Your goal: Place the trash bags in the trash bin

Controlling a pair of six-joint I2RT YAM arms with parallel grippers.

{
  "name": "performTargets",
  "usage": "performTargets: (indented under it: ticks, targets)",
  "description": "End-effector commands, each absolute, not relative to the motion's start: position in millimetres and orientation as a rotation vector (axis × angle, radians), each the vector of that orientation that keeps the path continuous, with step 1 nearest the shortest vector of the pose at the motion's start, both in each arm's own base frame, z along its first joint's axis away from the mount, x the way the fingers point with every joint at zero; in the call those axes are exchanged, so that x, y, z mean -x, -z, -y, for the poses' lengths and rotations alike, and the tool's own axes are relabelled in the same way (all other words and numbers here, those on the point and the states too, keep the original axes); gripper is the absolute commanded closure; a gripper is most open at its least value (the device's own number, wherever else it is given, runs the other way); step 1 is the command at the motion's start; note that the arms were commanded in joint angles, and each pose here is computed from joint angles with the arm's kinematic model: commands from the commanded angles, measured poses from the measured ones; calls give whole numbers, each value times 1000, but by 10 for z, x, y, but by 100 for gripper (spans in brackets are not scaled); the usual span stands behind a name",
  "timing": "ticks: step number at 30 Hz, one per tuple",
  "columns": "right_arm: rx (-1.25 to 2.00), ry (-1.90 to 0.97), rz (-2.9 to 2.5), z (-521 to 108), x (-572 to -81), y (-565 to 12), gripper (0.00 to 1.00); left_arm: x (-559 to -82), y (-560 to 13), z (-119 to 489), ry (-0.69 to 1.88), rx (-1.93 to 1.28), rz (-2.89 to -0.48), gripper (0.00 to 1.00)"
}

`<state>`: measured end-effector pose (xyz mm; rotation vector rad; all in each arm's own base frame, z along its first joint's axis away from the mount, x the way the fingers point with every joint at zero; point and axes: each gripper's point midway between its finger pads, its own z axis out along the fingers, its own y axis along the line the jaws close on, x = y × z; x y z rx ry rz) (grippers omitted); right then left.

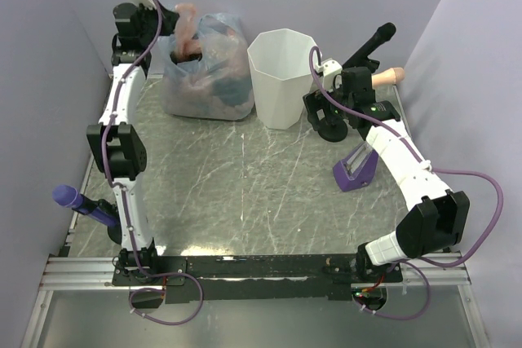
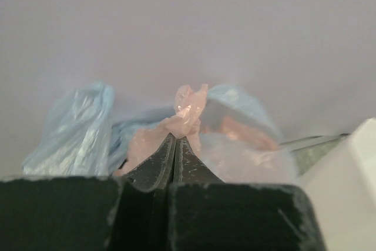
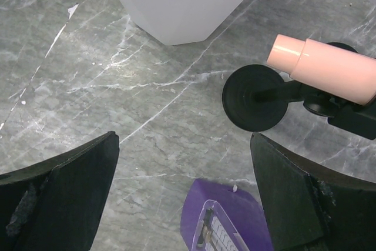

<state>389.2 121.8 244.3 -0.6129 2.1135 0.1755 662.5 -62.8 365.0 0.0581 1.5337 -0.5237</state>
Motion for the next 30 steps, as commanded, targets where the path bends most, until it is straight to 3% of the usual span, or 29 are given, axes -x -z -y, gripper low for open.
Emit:
performTargets:
  ticks: [1,9,14,24,30]
  targets:
    - [612,-178,-2058,-1249,-3904,-2607,1,-5916,-5240,800,580,-176,-1209,99]
    - [613,-222,-2033,-1341,-3971,-2739,2,-5153,-5960,973,656,-279,-1094,100]
    - [641,-247,-1978,-1419,-3916,-2915,2,-4534,-6123,1130,693,-394,-1088,99]
    - [944,-478,-1731,-2036,-3474,-3231,1,-3678,-5271,1391,857,-475,-1328,99]
    - [1142,-398,-1476,-2546,-3331,-3196,1,-3271,-4871,1688,910,-541,-1413,100]
